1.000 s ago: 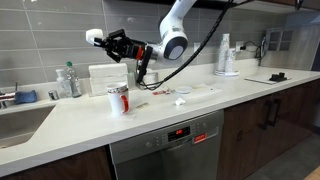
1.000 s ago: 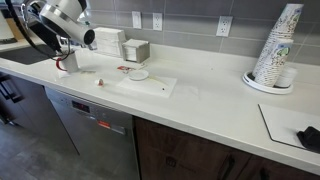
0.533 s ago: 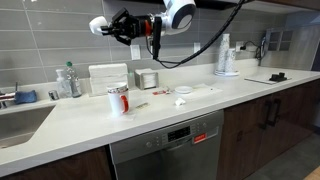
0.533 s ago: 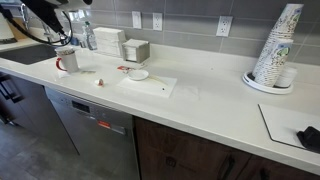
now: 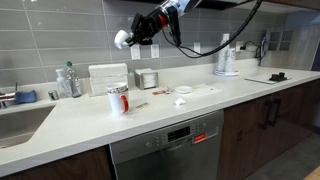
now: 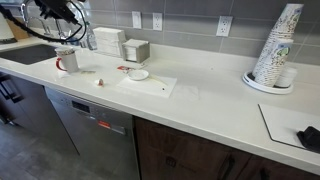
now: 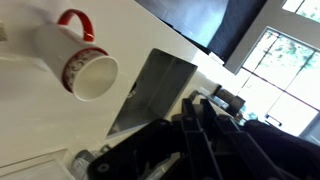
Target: Pick up the white tea cup, pour the contents of the white teacup into the paper cup on the left, put the white tea cup back on the kitchen paper
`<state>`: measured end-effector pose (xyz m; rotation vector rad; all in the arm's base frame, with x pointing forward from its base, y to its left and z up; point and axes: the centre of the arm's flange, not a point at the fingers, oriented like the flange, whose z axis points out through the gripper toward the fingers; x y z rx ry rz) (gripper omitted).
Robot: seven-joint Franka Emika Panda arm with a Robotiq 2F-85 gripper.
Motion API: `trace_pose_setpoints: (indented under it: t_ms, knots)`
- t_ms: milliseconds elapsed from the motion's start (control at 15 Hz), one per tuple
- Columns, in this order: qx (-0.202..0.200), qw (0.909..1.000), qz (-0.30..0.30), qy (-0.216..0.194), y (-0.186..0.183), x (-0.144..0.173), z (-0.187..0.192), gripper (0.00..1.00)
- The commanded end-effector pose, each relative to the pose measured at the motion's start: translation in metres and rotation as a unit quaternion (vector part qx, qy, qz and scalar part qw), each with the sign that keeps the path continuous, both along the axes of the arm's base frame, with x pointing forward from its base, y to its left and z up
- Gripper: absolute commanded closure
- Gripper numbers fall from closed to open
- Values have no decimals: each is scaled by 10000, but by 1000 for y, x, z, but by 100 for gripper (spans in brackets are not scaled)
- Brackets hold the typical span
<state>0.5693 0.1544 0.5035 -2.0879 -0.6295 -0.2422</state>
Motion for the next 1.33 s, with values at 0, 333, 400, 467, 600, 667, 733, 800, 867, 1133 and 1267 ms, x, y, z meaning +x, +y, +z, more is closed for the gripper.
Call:
trace_pose_setpoints:
  t_ms: [0, 333, 400, 467, 600, 667, 733, 800, 867, 1133, 1267]
  knots:
    - [-1011, 9948, -131, -24, -30, 6, 9, 97]
    - [-2367, 9702, -389, -329, -71, 14, 15, 97]
    - [-2610, 9633, -503, -385, -78, 15, 13, 97]
    - [-2840, 9555, -638, -476, -86, 15, 10, 97]
    - [-2597, 9632, -491, -484, -82, 21, 13, 88]
    - [-2665, 9612, -513, -504, -84, 22, 13, 88]
    - [-2689, 9605, -516, -505, -85, 22, 13, 88]
    - [-2695, 9603, -517, -504, -85, 22, 13, 88]
    - [-2699, 9602, -519, -503, -85, 22, 13, 88]
    - [-3092, 9379, -1453, -603, -110, 36, -14, 97]
    - [-3260, 9228, -1968, -583, -130, 40, -44, 97]
